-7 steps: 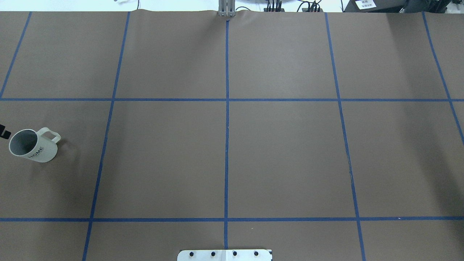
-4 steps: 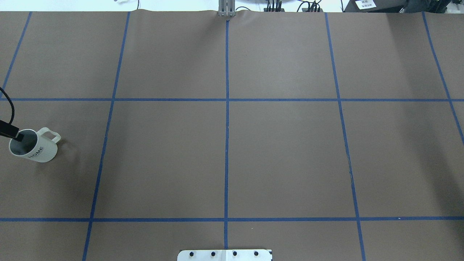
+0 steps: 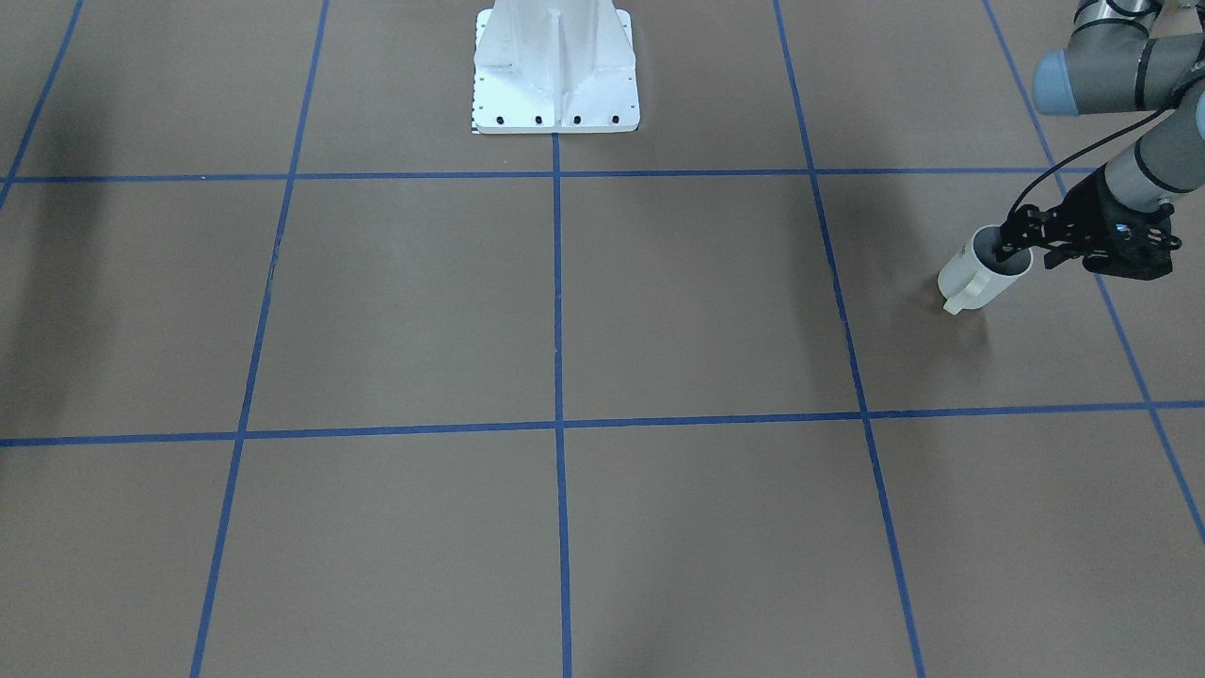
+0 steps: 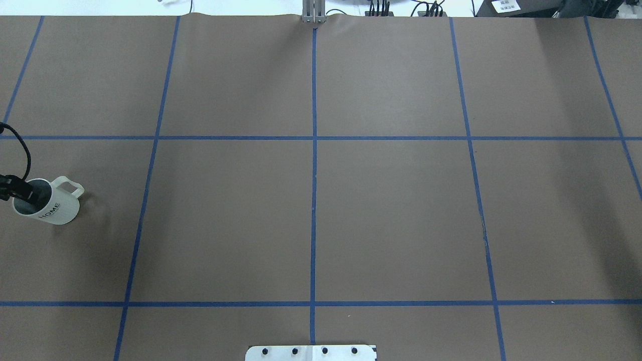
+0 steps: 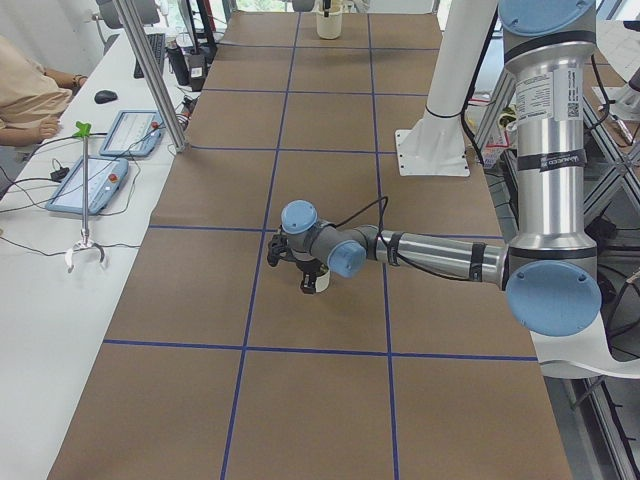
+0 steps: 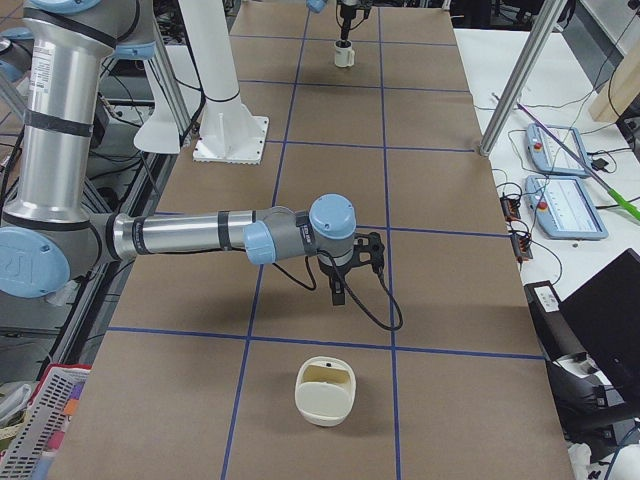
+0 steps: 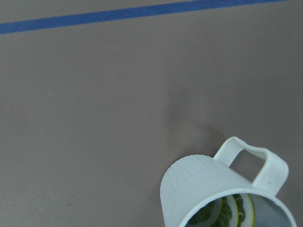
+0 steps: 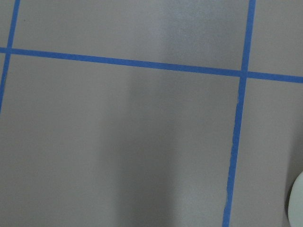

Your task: Left arm hands cup to right arm to dump lemon

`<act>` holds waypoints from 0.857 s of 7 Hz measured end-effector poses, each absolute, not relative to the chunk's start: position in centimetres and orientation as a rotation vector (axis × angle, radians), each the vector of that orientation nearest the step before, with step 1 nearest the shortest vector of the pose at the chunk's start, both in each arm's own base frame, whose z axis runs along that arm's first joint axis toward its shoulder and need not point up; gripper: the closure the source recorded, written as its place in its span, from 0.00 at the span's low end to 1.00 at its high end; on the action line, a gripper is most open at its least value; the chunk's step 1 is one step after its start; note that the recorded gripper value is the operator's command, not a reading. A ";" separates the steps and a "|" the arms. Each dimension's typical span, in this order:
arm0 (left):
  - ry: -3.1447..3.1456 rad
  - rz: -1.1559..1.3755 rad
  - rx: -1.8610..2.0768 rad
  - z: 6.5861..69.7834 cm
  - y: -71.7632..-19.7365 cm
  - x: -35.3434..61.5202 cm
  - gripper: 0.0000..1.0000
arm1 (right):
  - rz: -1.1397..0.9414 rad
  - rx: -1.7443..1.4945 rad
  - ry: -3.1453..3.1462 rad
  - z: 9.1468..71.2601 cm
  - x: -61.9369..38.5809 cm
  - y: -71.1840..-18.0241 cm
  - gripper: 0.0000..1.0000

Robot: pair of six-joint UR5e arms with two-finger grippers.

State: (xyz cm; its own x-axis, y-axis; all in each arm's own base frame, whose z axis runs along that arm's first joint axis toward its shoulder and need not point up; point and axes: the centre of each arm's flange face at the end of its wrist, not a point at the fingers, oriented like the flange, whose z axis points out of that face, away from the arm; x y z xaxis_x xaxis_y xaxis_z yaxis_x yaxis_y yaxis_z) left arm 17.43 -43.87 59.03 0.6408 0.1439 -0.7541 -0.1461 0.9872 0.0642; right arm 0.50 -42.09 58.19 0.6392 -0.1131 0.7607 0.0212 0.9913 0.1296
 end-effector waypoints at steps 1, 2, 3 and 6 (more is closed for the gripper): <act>0.861 0.162 -0.005 58.9 -43.9 17.5 1.00 | -0.077 0.112 -0.875 58.2 0.5 -42.1 0.00; 0.876 0.133 -0.019 58.2 -43.9 17.7 1.00 | -0.080 0.113 -0.877 58.1 0.4 -42.2 0.00; 0.908 0.074 -0.049 56.6 -44.1 18.0 1.00 | -0.099 0.123 -0.887 57.8 -0.2 -42.3 0.10; 1.030 -0.121 -0.142 45.7 -47.2 21.7 1.00 | -0.216 0.250 -0.952 53.9 -5.5 -43.7 0.02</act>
